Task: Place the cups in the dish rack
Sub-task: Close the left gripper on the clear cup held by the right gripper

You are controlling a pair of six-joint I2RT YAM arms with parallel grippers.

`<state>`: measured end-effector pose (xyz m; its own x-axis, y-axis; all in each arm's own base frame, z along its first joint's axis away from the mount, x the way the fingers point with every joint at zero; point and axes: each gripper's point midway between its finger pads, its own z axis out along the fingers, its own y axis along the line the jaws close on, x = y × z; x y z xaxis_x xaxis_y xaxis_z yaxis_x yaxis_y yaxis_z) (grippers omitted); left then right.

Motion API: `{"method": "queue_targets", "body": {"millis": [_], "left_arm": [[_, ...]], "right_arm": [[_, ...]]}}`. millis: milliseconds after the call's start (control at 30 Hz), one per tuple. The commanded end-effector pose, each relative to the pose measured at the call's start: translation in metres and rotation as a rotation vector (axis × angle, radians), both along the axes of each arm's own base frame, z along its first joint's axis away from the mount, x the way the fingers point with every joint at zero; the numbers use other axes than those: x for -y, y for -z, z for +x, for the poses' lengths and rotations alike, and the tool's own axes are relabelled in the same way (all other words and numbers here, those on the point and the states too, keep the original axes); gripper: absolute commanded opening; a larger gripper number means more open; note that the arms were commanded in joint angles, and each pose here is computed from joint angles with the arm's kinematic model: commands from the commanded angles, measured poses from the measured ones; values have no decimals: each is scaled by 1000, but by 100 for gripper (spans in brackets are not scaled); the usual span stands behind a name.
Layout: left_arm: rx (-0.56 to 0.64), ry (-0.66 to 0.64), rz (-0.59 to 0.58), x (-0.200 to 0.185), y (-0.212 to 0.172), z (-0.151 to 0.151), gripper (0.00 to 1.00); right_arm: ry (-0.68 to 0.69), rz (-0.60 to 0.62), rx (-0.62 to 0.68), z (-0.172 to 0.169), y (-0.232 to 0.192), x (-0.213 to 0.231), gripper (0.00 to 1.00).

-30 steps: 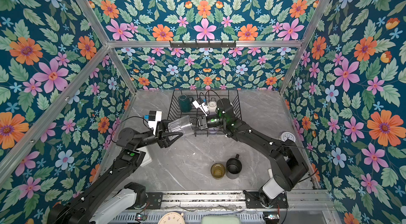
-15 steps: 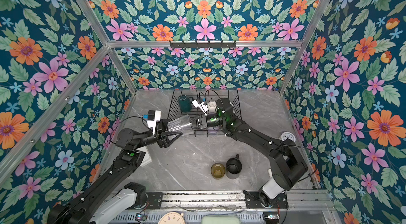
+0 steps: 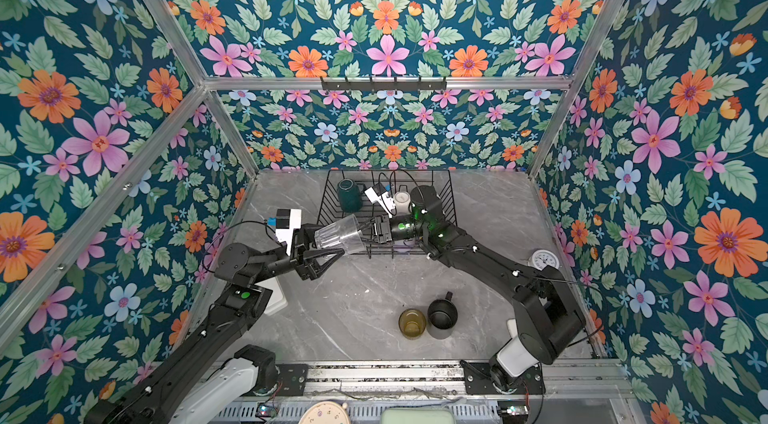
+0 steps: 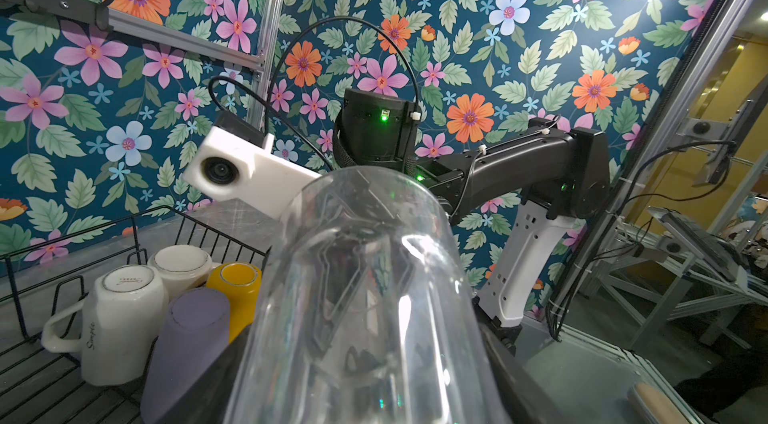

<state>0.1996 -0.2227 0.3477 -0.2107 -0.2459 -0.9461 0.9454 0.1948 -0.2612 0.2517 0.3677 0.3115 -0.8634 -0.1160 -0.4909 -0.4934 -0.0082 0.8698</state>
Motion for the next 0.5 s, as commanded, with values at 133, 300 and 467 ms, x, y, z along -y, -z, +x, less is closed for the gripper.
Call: {"method": "queue_targets", "body": {"millis": [133,300,467], "left_arm": [[55,-51,8,-3,-12,4,0],[35,-101,29,-5,-10,14,0],[-5,-147,60,-4,-7,30,0]], "right_arm": [[126,-52,10,18,7,25,52],[316,-185,75,32,18,59,68],[568,-380,191,44,29,103,87]]}}
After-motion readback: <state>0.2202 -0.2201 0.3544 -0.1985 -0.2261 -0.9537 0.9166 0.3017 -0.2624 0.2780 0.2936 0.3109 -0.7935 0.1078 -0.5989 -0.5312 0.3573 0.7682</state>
